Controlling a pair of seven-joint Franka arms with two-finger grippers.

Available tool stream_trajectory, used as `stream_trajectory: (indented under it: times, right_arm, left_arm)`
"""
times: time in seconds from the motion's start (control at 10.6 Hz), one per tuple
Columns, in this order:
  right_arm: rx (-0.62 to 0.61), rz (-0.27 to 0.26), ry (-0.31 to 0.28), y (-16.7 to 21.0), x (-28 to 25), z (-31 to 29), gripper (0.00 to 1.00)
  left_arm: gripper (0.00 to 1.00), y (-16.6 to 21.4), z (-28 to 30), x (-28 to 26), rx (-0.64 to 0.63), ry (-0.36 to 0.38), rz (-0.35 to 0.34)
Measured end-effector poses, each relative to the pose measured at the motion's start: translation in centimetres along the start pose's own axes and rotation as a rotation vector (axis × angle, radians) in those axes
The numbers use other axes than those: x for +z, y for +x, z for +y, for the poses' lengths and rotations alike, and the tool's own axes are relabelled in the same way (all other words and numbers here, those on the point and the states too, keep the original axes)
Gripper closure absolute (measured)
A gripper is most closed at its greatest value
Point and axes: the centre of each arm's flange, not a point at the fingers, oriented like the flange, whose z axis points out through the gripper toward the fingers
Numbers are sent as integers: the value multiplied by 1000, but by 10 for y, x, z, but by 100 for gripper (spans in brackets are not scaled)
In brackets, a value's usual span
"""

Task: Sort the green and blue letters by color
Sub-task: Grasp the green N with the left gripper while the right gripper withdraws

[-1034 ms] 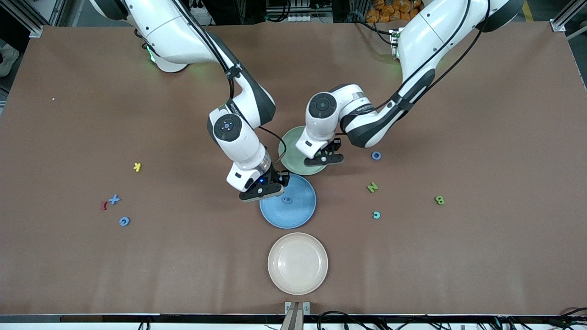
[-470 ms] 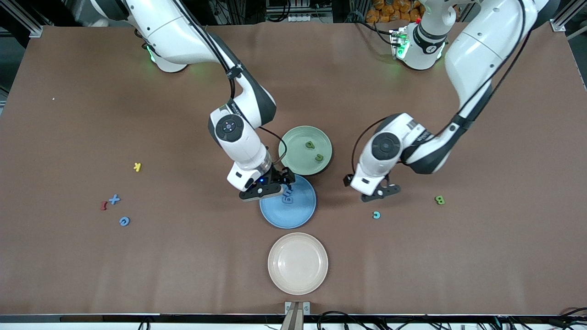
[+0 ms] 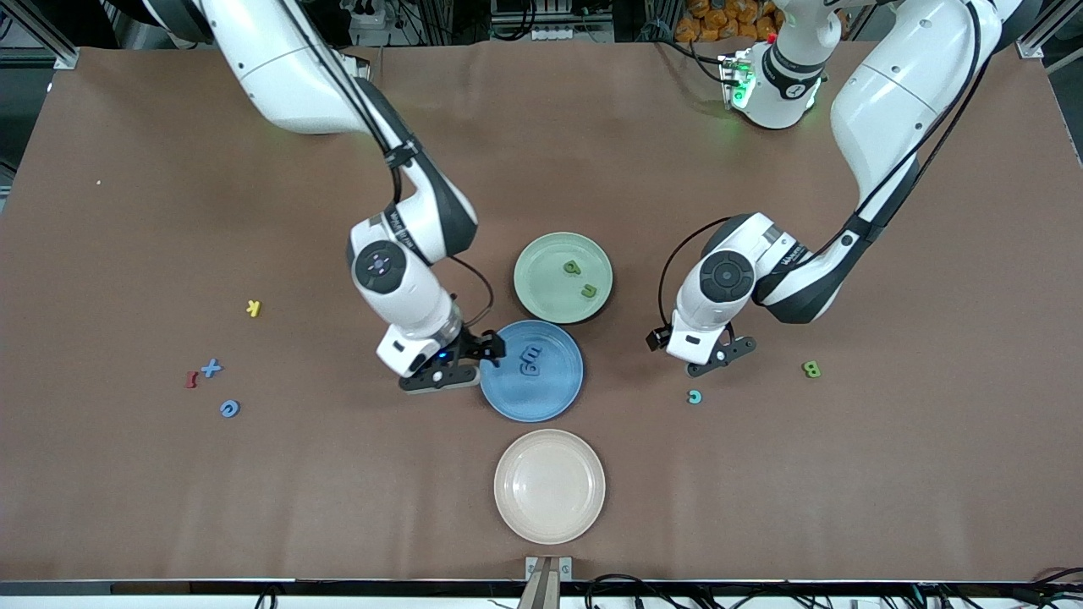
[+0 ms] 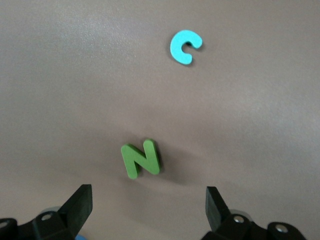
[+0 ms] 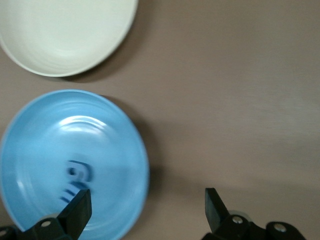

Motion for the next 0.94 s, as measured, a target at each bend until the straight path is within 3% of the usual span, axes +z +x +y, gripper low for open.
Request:
stream_trajectory:
  times: [0.28, 0.47, 0.75, 0.94]
  right_arm:
    - [23, -84, -35, 20, -26, 72, 0]
    - [43, -92, -66, 27, -32, 106, 0]
    - [41, -104, -175, 29, -26, 172, 0]
    - [77, -90, -187, 36, -35, 212, 0]
  left_arm:
    - [0, 7, -27, 24, 14, -43, 43]
    - [0, 9, -33, 28, 9, -50, 42]
    - [0, 4, -28, 26, -2, -62, 46]
    - [1, 3, -27, 26, -2, -62, 46]
